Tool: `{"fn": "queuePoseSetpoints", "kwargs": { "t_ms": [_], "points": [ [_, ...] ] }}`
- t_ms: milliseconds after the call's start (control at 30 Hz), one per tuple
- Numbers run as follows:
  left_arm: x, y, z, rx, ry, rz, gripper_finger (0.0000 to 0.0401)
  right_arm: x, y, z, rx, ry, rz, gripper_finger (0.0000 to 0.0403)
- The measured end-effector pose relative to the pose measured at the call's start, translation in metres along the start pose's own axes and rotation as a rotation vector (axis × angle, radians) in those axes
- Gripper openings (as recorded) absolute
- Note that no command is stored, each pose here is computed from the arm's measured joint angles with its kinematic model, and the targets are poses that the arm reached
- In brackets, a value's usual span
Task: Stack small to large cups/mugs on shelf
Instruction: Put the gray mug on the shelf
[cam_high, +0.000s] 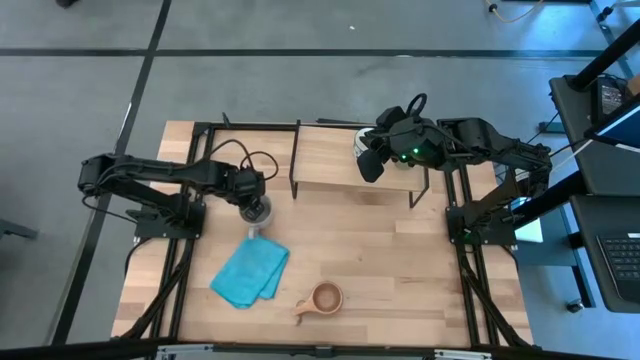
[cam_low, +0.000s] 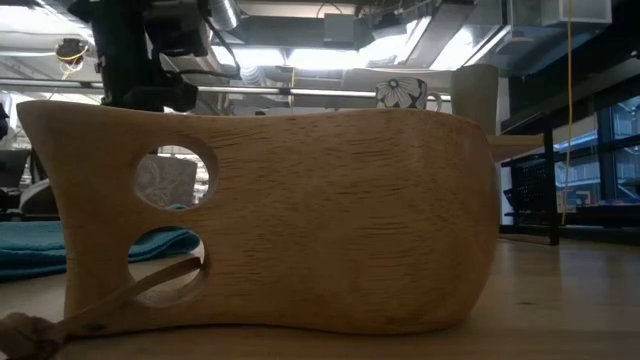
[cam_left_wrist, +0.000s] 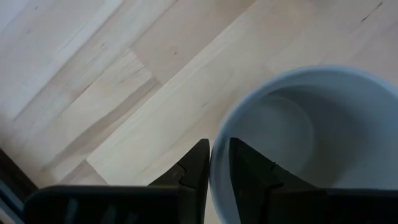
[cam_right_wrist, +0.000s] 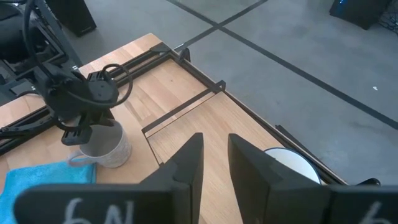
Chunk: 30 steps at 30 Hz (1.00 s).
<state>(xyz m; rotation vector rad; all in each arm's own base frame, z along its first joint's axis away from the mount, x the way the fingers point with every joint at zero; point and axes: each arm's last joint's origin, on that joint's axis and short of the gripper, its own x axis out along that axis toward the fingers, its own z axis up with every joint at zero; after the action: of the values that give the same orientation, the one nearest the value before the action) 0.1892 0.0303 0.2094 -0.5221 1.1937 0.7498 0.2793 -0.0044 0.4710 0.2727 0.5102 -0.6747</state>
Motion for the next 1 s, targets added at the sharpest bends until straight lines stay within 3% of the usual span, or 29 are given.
{"fn": "queuePoseSetpoints", "kwargs": {
  "t_ms": [433,700,1000],
  "points": [
    [0.0059,-0.0031,0.0002,0.047,0.043,-0.008,0.0055,0.0,0.0,0.0,-0.003,0.0,0.0,0.0076],
    [0.0049,-0.0029,0.0015,0.021,0.051,-0.029,0.0017,0.0,0.0,0.0,-0.004,0.0,0.0,0.0076],
    [0.0053,-0.0011,0.0026,0.009,0.058,-0.03,0.0014,0.0,0.0,0.0,-0.002,0.0,0.0,0.0076]
  ]
}}
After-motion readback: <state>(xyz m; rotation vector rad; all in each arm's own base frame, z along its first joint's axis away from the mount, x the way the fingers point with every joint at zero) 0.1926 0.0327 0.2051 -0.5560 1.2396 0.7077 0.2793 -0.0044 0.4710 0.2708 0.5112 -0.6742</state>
